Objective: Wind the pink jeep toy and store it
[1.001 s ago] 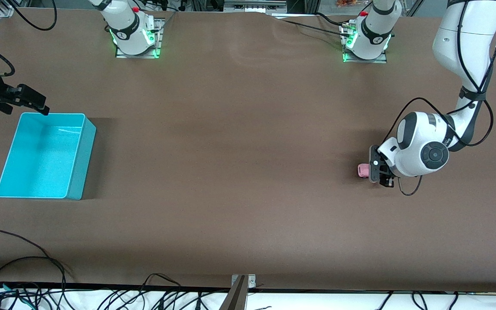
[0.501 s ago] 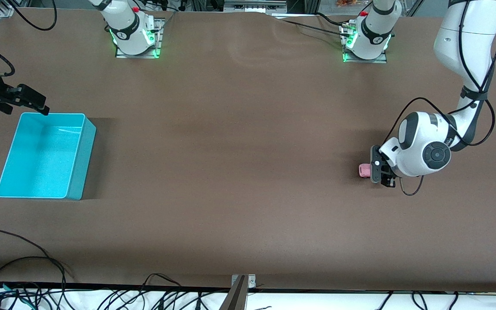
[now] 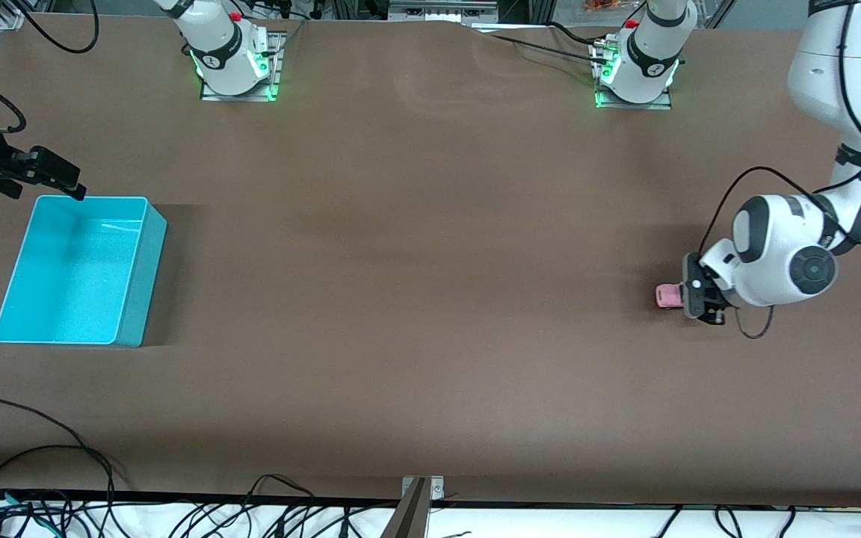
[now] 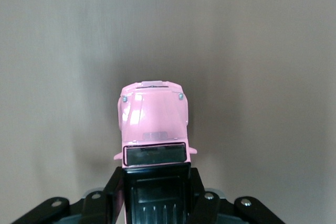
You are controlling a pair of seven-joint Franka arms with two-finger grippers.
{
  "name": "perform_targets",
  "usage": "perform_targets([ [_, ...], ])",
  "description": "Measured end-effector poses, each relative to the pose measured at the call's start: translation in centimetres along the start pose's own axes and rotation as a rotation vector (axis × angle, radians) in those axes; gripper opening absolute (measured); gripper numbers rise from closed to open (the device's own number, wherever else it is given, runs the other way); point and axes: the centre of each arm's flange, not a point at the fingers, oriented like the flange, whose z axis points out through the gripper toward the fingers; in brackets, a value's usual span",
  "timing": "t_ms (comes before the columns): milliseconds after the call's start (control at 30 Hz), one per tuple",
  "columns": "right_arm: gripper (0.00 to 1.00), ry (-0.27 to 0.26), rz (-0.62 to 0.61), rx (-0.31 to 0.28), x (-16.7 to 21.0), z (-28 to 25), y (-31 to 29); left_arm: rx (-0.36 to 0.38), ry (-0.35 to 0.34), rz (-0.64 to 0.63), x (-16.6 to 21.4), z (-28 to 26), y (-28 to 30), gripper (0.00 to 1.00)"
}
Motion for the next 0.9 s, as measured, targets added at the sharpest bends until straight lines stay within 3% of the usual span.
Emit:
perform_targets([
  [534, 1.00, 0.001, 0.000, 0.000, 0.0, 0.0, 0.0, 0.008, 0.025, -0.006, -10.6, 0.3, 1.9, 0.52],
  [901, 1.00, 0.001, 0.000, 0.000, 0.0, 0.0, 0.0, 0.013, 0.030, 0.001, -13.3, 0.4, 2.6, 0.52],
])
